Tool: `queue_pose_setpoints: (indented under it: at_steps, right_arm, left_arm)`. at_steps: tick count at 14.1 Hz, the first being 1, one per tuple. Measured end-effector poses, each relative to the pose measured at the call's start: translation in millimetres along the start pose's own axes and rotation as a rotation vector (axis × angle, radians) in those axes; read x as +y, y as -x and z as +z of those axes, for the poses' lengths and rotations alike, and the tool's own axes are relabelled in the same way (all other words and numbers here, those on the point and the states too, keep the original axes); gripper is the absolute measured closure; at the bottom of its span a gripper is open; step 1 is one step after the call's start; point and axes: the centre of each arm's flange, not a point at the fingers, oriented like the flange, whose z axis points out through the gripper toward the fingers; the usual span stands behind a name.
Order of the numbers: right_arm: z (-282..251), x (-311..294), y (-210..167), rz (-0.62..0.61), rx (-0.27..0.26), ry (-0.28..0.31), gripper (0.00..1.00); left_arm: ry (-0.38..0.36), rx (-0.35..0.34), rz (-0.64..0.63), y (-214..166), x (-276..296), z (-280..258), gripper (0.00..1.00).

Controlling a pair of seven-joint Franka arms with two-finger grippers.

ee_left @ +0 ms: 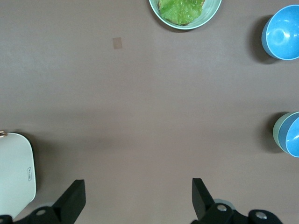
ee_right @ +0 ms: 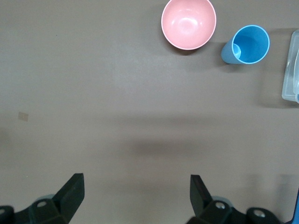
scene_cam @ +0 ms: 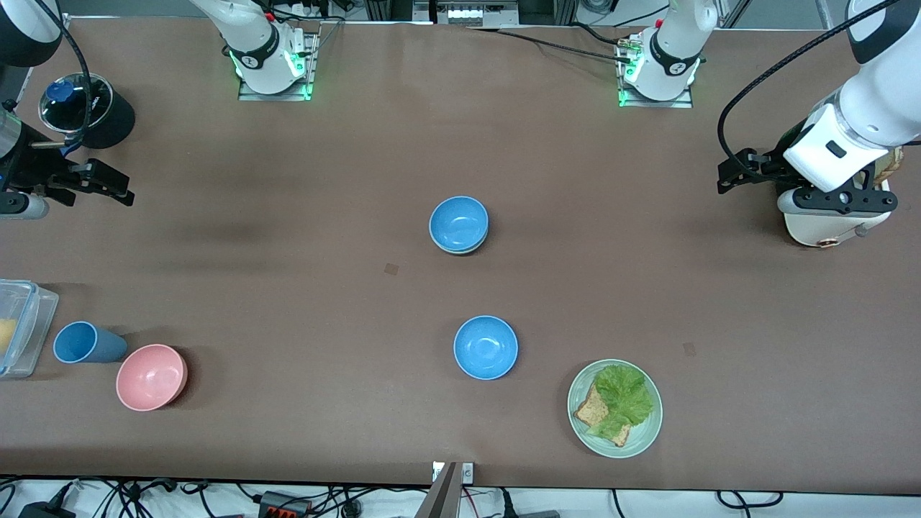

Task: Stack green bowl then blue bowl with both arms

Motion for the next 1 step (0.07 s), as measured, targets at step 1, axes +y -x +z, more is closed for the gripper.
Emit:
queue_pose_setpoints:
  at_steps: [1]
  right_arm:
    - [0.0, 0.1, 0.0, 0.0, 0.0, 0.0, 0.0]
  left_arm:
    - [0.0, 0.0, 0.0, 0.0, 0.1, 0.1, 0.0]
